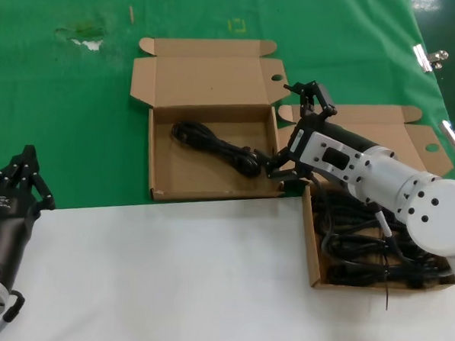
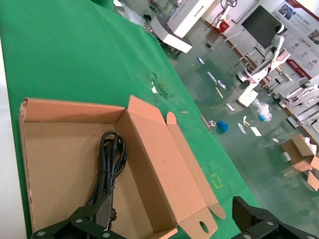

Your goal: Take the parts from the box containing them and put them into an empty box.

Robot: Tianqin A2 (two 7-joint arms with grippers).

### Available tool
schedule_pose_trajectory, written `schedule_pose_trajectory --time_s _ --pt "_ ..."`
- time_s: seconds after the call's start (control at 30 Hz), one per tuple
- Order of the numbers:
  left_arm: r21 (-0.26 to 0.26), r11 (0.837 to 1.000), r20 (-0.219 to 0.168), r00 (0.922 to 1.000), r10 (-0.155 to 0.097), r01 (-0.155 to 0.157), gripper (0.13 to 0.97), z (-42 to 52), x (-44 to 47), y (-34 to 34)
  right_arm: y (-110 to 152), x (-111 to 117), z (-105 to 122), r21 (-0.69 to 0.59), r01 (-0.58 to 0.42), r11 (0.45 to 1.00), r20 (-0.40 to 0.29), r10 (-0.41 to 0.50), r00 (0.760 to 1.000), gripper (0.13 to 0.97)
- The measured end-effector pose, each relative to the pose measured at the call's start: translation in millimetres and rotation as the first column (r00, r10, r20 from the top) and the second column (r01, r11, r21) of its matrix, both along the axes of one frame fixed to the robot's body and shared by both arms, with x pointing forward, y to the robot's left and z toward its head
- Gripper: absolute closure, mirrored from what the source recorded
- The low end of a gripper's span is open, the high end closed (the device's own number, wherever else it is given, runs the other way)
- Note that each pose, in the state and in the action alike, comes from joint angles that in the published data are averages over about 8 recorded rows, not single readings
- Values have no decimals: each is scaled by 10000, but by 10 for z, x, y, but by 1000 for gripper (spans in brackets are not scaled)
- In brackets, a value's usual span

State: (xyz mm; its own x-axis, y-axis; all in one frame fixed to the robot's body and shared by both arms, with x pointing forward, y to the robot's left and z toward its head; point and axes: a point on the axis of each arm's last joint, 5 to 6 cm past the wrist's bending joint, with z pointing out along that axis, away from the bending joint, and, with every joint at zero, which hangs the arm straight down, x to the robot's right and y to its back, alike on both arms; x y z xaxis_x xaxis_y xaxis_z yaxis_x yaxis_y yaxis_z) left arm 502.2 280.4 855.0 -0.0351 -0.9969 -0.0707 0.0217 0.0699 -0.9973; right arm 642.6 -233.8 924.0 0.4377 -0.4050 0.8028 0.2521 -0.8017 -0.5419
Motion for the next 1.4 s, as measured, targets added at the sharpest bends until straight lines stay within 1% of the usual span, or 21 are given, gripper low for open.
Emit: schedule_pose_trajectory --time_s 0.27,0.4,0.57,0.7,0.97,1.1,1.37,1.4 --pt "0 10000 0 10000 0 0 943 0 0 0 -4 -71 -54 662 145 9977 36 -148 9999 223" --pt "0 10000 0 10000 0 0 934 0 0 0 -9 -129 -97 1181 276 9926 52 -284 9996 193" --pt "0 10000 0 10000 0 0 879 0 0 0 -20 -206 -150 1859 470 9814 56 -489 9988 144" --pt "0 10000 0 10000 0 0 846 0 0 0 -32 -271 -193 2405 648 9685 43 -678 9977 139" --pt "0 10000 0 10000 0 0 692 0 0 0 -65 -404 -274 3444 1044 9330 -34 -1099 9939 130" --pt "0 10000 0 10000 0 0 692 0 0 0 -86 -473 -313 3941 1261 9104 -99 -1331 9911 130" --pt "3 10000 0 10000 0 0 477 0 0 0 -135 -614 -387 4870 1725 8562 -279 -1822 9829 130" --pt "2 10000 0 10000 0 0 477 0 0 0 -142 -632 -396 4981 1786 8485 -308 -1886 9816 130"
